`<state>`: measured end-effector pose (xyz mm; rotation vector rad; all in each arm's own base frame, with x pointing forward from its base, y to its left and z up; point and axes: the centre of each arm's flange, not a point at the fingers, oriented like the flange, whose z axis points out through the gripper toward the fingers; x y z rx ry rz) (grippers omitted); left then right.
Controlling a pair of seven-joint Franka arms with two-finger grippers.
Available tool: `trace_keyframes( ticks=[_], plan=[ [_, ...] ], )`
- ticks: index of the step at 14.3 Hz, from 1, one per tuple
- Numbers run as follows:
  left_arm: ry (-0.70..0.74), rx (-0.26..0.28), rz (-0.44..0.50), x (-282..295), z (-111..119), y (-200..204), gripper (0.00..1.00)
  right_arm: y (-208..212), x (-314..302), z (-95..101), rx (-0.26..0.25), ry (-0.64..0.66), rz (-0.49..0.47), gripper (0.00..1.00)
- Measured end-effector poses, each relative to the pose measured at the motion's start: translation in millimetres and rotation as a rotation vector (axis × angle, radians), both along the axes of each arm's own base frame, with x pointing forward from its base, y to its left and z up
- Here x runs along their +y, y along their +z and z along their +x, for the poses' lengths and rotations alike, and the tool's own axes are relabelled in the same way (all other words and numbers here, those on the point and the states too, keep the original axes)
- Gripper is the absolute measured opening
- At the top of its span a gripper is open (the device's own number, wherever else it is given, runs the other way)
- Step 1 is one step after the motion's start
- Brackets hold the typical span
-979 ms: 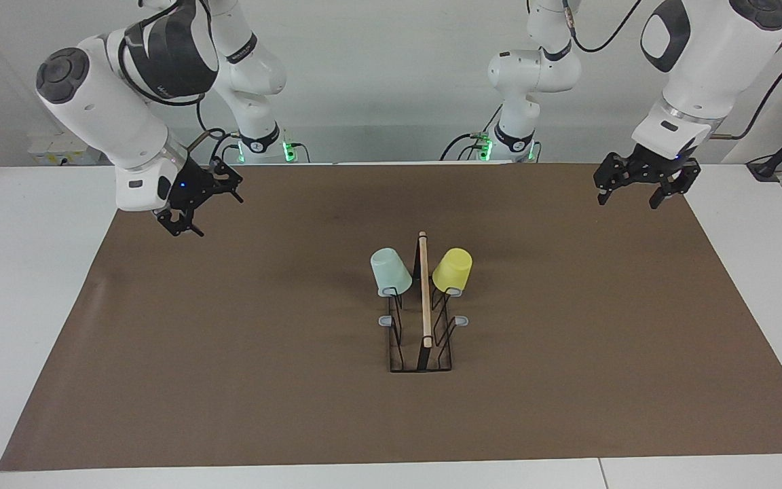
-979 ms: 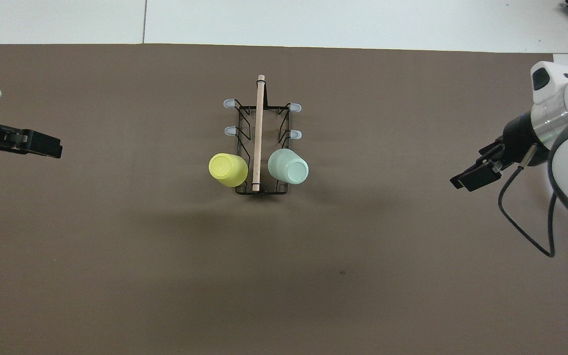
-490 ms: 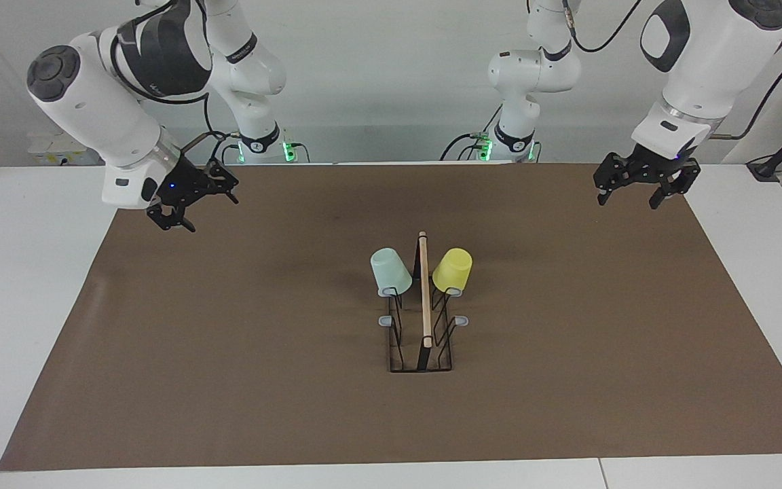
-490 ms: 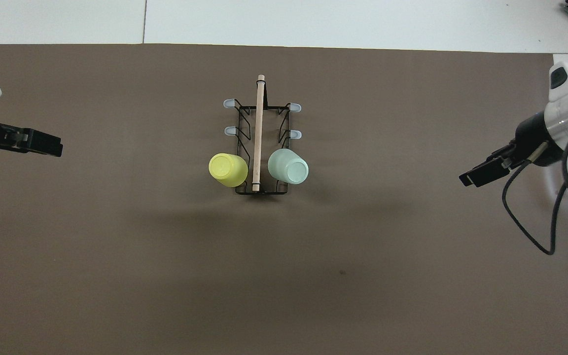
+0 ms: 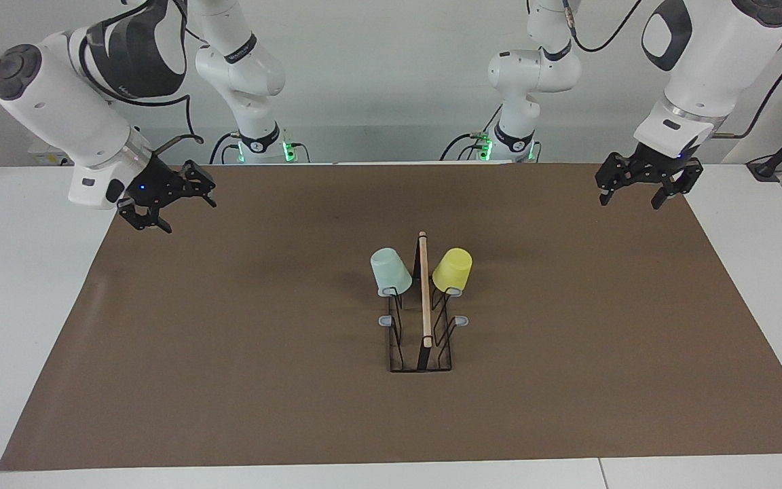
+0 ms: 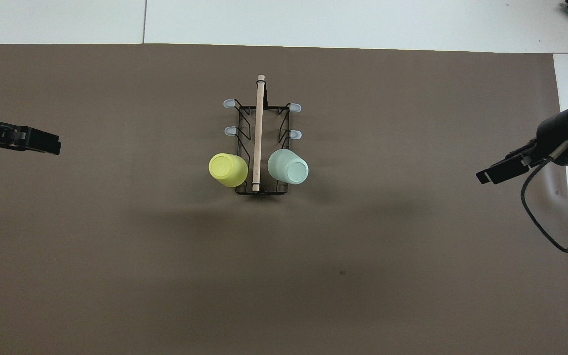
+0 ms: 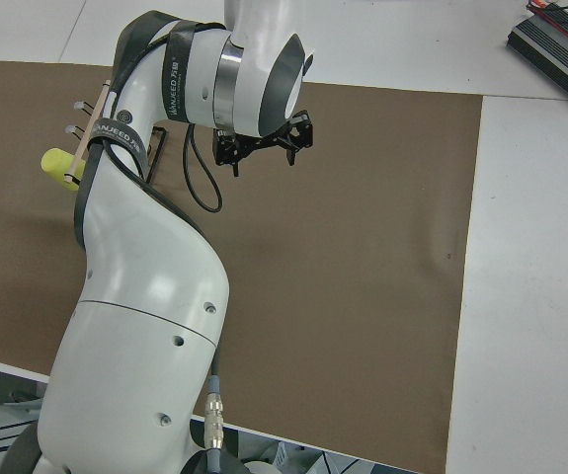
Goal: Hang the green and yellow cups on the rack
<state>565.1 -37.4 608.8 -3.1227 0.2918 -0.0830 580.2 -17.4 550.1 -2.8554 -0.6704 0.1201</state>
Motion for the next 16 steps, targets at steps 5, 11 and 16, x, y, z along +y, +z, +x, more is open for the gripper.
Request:
trace_keyframes(
  ticks=[5, 11, 16],
  plan=[
    [0.015, 0.006, 0.0, 9, -4, 6, 1.0, 11, 14, -1.3, 0.01, -0.162, -0.054, 1.0],
    [0.007, 0.022, 0.001, 4, -7, 5, 1.0, 15, 26, -3.5, 0.011, -0.196, -0.077, 1.0],
    [-0.001, 0.027, 0.001, 0, -7, 5, 1.0, 15, 35, -3.7, 0.01, -0.199, -0.096, 1.0]
  ],
)
